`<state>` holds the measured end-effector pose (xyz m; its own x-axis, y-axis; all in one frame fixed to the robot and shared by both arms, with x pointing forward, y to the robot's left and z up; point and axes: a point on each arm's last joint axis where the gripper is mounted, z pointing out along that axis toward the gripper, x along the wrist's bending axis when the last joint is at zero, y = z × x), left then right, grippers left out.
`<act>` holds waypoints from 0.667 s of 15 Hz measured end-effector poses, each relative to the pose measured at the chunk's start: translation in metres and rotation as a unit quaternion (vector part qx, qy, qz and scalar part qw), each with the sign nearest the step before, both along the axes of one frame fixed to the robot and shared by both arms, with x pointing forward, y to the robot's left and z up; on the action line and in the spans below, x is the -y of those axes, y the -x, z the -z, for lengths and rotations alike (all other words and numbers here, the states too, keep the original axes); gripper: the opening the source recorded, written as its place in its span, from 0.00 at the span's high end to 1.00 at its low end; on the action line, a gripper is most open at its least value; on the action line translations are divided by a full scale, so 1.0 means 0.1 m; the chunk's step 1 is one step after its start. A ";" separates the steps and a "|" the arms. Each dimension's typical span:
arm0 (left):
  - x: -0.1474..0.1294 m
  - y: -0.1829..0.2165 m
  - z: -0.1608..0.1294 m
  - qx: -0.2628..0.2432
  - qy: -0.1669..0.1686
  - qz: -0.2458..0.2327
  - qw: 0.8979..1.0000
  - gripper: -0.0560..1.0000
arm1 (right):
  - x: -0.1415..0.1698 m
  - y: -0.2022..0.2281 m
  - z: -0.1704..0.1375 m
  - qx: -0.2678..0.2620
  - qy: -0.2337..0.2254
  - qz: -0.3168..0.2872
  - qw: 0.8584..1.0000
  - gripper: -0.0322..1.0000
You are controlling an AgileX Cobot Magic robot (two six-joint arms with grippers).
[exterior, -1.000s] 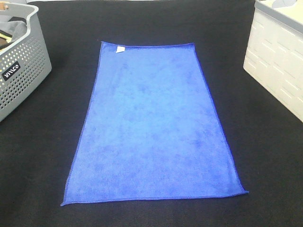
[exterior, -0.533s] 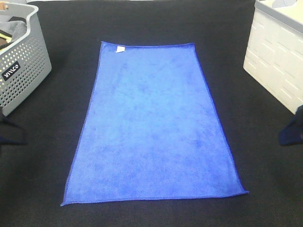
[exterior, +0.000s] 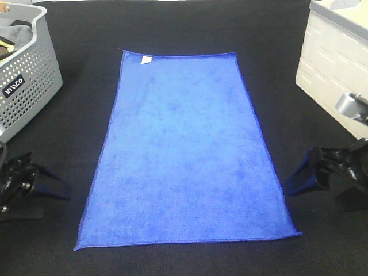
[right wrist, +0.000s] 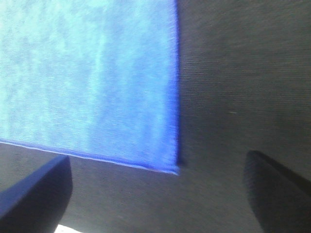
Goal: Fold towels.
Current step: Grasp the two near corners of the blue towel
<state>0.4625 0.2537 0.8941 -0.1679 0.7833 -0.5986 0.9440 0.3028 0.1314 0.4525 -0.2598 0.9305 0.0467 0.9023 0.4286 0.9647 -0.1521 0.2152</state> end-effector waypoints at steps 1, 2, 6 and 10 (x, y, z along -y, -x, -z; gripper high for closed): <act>0.00 -0.02 0.07 -0.007 0.003 -0.001 1.000 0.34 | -0.02 -0.04 0.06 -0.006 -0.014 0.004 1.000 0.10; 0.01 -0.03 0.14 -0.013 0.006 -0.003 1.000 0.34 | -0.04 -0.07 0.13 -0.009 -0.023 0.000 1.000 0.11; 0.02 -0.07 0.31 -0.012 0.013 -0.002 1.000 0.34 | -0.08 -0.16 0.45 -0.025 -0.046 -0.027 0.998 0.15; 0.14 -0.12 0.38 -0.006 0.017 0.026 0.999 0.34 | -0.20 -0.16 0.59 -0.045 -0.056 -0.048 0.996 0.25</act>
<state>0.4747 0.2394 0.8561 -0.1350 0.7704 -0.6232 0.9600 0.2574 0.1103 0.4685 -0.2396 0.8714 0.0055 0.8511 0.5249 0.9906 -0.0764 0.1135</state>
